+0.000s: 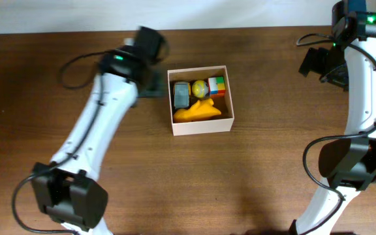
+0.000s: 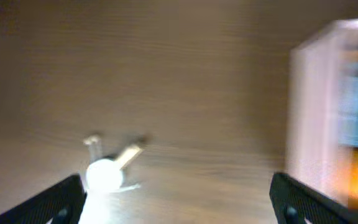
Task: Pack container
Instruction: 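Move the left gripper over to the wooden peg toy, then lower the left gripper onto the wooden peg toy and grasp it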
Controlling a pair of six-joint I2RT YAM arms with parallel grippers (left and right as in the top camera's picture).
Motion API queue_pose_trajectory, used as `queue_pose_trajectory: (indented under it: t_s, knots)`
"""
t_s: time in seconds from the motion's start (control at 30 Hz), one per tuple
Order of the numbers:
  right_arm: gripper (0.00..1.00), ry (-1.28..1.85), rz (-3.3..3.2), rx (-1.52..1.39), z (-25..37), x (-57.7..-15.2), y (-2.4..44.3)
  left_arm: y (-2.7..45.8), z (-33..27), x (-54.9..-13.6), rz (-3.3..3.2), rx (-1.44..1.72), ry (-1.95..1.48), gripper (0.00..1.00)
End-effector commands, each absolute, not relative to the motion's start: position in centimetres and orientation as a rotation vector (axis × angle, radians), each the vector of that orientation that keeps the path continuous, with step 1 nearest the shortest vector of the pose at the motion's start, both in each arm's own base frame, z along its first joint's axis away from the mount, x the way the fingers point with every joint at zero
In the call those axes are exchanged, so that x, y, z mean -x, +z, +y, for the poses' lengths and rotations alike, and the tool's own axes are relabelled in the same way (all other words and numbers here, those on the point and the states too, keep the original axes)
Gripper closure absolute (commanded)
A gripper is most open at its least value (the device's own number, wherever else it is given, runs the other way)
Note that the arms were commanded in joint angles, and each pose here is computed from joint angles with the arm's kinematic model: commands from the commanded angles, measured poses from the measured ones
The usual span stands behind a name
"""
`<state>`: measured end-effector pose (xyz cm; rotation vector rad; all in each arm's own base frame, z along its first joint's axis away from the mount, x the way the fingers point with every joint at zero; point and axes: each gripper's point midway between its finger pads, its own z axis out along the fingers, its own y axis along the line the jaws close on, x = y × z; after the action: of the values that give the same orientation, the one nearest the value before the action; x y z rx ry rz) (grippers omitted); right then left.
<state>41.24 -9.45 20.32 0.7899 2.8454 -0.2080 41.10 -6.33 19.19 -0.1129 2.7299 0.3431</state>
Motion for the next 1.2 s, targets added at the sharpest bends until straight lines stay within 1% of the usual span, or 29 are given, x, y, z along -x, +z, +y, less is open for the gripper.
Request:
queue_pose_trajectory:
  t_s: [0.0, 0.17, 0.3, 0.37, 0.47, 0.6, 0.73, 0.8, 0.83, 0.87, 0.9, 1.0, 1.17]
  knots:
    - [0.01, -0.201, 2.796, -0.803, -9.6, -41.1, 21.9, 19.6, -1.8, -40.2, 2.727, 0.220, 0.474, 0.02]
    - [0.01, -0.201, 2.796, -0.803, -9.6, -41.1, 21.9, 15.8, 2.3, -38.6, 2.824, 0.353, 0.494, 0.01]
    - [0.01, -0.201, 2.795, -0.804, -9.6, -41.1, 21.9, 11.5, 3.5, -36.8, 2.908, 0.568, 0.339, 0.03]
    - [0.01, -0.201, 2.795, -0.804, -9.6, -41.1, 21.9, 9.5, 4.4, -35.5, 2.922, 0.702, 0.319, 0.05]
    - [0.01, -0.201, 2.796, -0.803, -9.6, -41.1, 21.9, 7.0, 5.8, -33.7, 2.923, 0.871, 0.334, 0.06]
    - [0.01, -0.201, 2.795, -0.804, -9.6, -41.1, 21.9, 4.3, 5.5, -32.5, 2.938, 0.946, 0.267, 0.06]
    - [0.01, -0.201, 2.795, -0.804, -9.6, -41.1, 21.9, 2.9, 5.1, -33.2, 2.902, 0.935, 0.209, 0.05]
    - [0.01, -0.201, 2.795, -0.804, -9.6, -41.1, 21.9, 2.7, 5.2, -34.0, 2.889, 0.863, 0.197, 0.05]
    - [0.01, -0.201, 2.795, -0.804, -9.6, -41.1, 21.9, 2.8, 5.2, -34.6, 2.884, 0.806, 0.191, 0.04]
    - [0.01, -0.201, 2.796, -0.803, -9.6, -41.1, 21.9, 2.8, 5.2, -35.1, 2.879, 0.756, 0.189, 0.01]
    - [0.01, -0.201, 2.796, -0.803, -9.6, -41.1, 21.9, 2.9, 5.3, -35.5, 2.876, 0.706, 0.188, 0.00]
    - [0.01, -0.201, 2.796, -0.803, -9.6, -41.1, 21.9, 3.1, 5.4, -36.7, 2.859, 0.579, 0.188, 0.01]
    - [0.01, -0.201, 2.796, -0.803, -9.6, -41.1, 21.9, 3.5, 5.5, -38.3, 2.851, 0.273, 0.215, 0.01]
